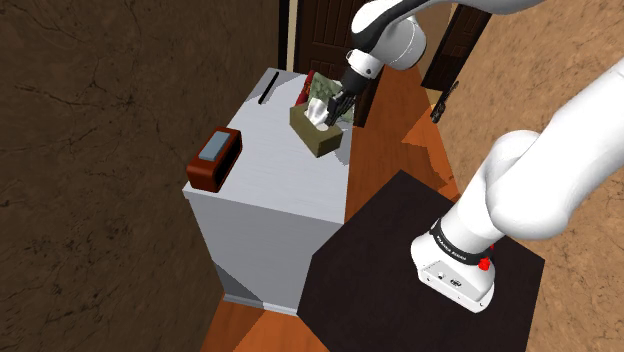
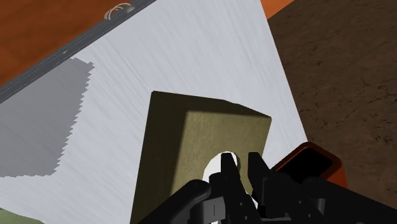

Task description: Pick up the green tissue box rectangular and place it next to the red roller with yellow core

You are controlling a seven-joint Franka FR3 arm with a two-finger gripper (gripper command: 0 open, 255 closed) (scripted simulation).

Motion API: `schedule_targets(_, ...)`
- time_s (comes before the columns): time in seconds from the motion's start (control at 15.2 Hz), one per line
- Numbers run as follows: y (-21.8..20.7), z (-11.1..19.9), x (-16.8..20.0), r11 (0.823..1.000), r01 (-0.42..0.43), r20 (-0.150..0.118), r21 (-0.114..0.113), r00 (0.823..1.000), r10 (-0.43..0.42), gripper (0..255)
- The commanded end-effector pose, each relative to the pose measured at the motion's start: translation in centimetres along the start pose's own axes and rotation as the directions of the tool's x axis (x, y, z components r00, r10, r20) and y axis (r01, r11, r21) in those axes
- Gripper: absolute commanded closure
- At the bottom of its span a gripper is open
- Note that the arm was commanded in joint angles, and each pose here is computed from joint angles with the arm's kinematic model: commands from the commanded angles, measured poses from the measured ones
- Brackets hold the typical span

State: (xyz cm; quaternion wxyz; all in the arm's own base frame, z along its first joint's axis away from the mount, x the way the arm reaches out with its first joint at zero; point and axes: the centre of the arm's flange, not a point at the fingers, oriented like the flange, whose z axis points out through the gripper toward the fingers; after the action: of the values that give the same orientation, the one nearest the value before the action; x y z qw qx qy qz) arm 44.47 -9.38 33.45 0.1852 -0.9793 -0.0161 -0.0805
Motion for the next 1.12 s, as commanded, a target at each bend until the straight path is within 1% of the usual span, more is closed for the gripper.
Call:
schedule_targets(0.0, -0.3, -0.9, 0.2, 1.000, 0.000, 0.000, 0.000, 1.000, 0.000, 255)
schedule_targets(1.06, -3.3, -8.7, 1.6, 1.000, 0.000, 0.000, 0.000, 1.000, 0.000, 255)
